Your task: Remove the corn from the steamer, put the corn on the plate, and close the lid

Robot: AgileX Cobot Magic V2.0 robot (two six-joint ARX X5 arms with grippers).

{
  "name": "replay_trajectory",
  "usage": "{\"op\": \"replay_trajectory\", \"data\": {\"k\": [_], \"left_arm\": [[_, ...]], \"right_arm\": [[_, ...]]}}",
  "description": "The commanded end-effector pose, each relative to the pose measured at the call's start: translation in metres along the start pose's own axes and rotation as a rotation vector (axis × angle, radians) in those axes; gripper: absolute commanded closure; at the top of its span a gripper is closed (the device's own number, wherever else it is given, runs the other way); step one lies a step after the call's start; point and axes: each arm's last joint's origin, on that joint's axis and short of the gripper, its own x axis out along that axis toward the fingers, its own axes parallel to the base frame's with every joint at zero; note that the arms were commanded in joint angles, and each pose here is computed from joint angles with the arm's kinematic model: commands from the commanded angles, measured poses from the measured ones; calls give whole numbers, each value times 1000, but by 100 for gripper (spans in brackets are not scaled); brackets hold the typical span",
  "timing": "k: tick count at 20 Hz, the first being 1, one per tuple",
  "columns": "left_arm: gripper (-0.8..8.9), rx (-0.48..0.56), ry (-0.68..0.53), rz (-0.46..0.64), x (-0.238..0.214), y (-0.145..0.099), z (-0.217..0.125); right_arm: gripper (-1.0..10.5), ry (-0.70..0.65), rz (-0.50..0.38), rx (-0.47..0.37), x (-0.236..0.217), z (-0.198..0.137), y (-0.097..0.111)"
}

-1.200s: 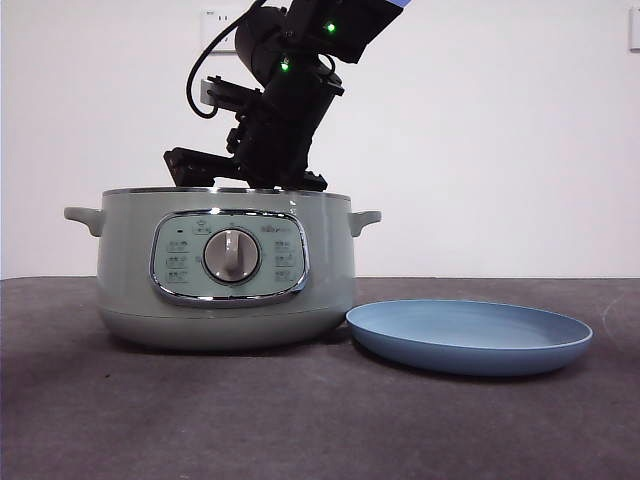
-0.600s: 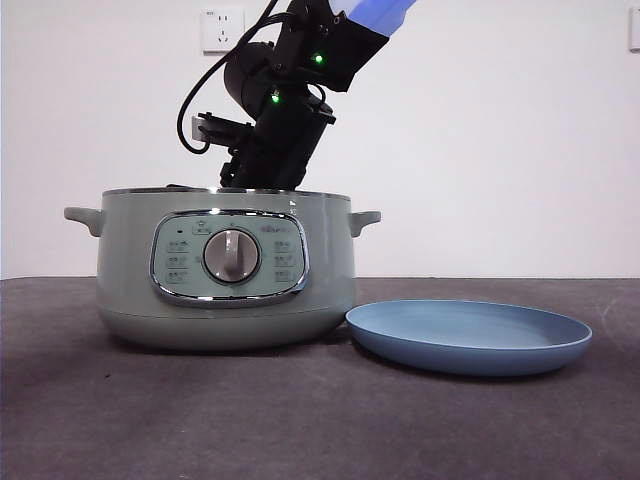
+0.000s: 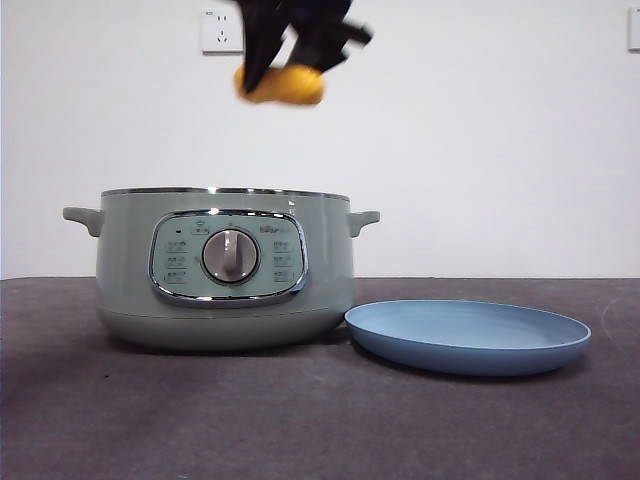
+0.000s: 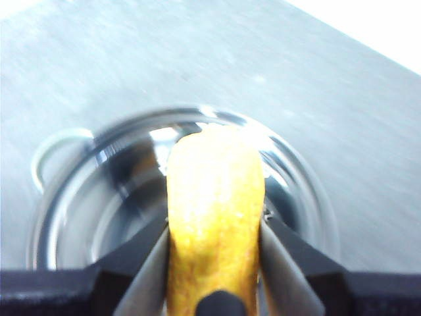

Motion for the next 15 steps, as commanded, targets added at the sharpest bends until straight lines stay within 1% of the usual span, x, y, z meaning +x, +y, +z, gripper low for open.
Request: {"op": "replay_trajectory", "data": {"k": [1,5,6,8,9,11,12,15], "left_arm": [[820,1,-87,6,-5,0,7],[820,4,-113,5,-5,0,10],[820,4,-112,6,-5,0,10],[820,4,-112,6,-5,0,10],[820,4,-112,6,-5,0,10],[820,3,-113,7,-5,0,10],[820,3,-110,7,-4,0,10],[820,3,-111,8,-3,0,11]], "right_arm": [[959,33,-25,-5,-31,-1,-15],[959,124,-106,72,-74,-14,-59],[959,143,-106,100,-80,-19,-72],[959,166,-60,171,-84,-31,-98],[959,184,-55,193,-80,-38,-105],[959,240,-74,223,-65,-60,-118],[959,262,-76,235,-53,-73,-121],[959,311,-72,260,-15,-117,-119]]}}
